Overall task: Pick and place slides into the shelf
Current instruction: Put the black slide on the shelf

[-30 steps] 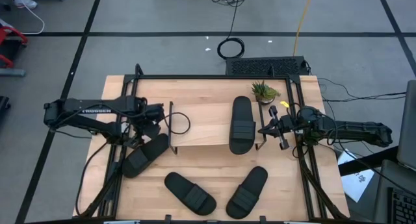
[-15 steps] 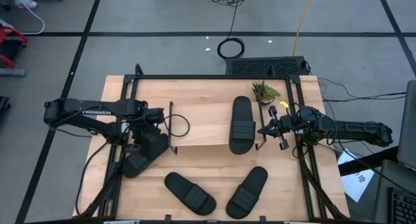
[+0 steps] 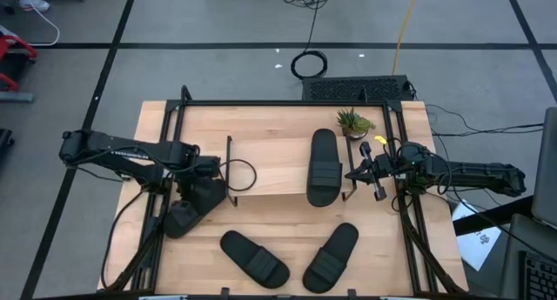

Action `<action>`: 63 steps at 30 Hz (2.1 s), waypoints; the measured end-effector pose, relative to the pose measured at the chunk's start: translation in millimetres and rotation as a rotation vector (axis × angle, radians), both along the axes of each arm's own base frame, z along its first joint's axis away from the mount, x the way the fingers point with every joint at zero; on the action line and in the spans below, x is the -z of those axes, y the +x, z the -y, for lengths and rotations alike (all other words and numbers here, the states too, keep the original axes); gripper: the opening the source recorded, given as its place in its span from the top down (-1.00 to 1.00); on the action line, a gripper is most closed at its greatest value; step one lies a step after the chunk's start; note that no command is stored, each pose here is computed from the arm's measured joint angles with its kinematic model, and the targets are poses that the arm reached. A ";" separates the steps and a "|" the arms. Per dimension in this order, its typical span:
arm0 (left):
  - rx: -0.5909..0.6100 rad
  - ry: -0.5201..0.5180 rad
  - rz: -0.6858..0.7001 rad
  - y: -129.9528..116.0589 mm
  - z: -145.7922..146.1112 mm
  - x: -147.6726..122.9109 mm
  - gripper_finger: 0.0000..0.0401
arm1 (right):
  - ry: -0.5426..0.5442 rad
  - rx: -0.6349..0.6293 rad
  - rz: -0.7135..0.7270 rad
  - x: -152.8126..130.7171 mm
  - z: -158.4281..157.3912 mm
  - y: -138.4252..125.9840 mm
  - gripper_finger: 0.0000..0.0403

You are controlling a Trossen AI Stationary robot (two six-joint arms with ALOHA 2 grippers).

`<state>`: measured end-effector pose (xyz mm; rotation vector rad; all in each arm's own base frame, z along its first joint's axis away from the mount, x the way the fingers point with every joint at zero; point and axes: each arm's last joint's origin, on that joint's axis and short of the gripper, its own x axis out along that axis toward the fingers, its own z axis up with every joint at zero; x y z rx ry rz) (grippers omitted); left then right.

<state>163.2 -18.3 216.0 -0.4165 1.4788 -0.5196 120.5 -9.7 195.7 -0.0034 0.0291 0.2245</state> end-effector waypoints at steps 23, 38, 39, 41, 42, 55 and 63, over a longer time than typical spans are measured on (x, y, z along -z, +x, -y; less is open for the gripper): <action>0.042 0.098 -0.015 -2.4 20.5 11.7 -0.43 | 0.002 -0.051 0.000 0.0 -1.5 -0.4 1.00; -0.078 0.045 -0.118 -14.9 28.4 52.9 -0.43 | 0.001 -0.051 0.006 -0.6 -1.5 -0.3 1.00; -0.083 0.047 -0.125 -15.6 29.2 54.1 -0.42 | 0.001 -0.051 0.007 -0.6 -1.5 -0.3 1.00; -0.082 0.046 -0.132 -16.8 30.3 55.8 -0.37 | 0.001 -0.051 0.006 -0.6 -1.4 -0.3 1.00; -0.080 0.044 -0.129 -16.6 30.8 55.8 -0.32 | 0.001 -0.051 0.006 -0.6 -1.5 -0.3 1.00; -0.080 -0.117 -0.170 -14.6 41.8 51.2 0.92 | 0.001 -0.050 0.007 -0.6 -1.4 -0.3 1.00; -0.149 -0.167 -0.115 -10.5 45.9 24.3 0.97 | 0.008 -0.051 0.005 -0.7 -1.5 -0.3 1.00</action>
